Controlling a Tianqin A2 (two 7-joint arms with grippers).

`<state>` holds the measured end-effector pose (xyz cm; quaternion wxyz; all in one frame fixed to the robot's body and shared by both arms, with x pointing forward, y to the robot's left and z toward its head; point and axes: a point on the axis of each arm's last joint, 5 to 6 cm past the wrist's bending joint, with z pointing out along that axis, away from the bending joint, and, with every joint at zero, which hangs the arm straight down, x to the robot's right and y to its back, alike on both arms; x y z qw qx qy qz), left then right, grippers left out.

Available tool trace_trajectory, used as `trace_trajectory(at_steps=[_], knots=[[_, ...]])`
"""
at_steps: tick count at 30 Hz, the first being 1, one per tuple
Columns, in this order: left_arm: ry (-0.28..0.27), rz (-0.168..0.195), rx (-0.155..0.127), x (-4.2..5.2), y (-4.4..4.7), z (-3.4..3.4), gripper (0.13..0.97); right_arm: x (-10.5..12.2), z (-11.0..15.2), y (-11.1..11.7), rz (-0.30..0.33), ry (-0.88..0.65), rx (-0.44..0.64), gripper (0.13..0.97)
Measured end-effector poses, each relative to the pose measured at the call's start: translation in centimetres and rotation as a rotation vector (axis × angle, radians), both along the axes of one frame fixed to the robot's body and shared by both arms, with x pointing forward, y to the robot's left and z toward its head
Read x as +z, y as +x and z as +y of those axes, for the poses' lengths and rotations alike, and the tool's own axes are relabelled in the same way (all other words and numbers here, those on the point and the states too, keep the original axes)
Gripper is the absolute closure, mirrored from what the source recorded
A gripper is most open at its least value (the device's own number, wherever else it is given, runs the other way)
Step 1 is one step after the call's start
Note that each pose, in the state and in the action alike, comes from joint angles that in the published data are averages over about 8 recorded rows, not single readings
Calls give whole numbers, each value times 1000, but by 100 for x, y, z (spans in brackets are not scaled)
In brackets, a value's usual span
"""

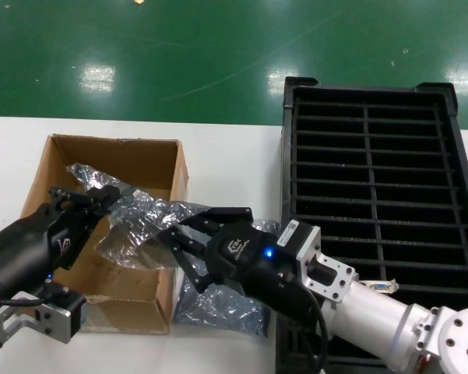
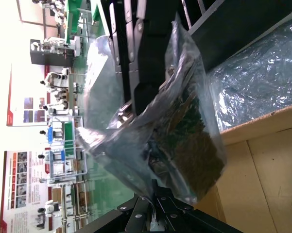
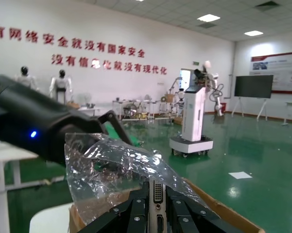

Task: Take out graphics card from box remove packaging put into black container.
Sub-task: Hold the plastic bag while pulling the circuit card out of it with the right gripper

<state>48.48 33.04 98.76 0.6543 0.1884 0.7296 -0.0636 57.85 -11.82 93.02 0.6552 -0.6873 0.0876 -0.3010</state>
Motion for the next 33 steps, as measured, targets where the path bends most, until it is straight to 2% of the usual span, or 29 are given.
trace_trajectory(at_steps=[9, 19, 33], knots=[[0, 0, 0, 0, 0, 0, 958, -17, 95, -9, 37, 61, -32, 907], [0, 0, 0, 0, 0, 0, 958, -57, 143, -22, 57, 59, -25, 907], [0, 0, 0, 0, 0, 0, 958, -125, 84, -157, -16, 41, 5, 907]])
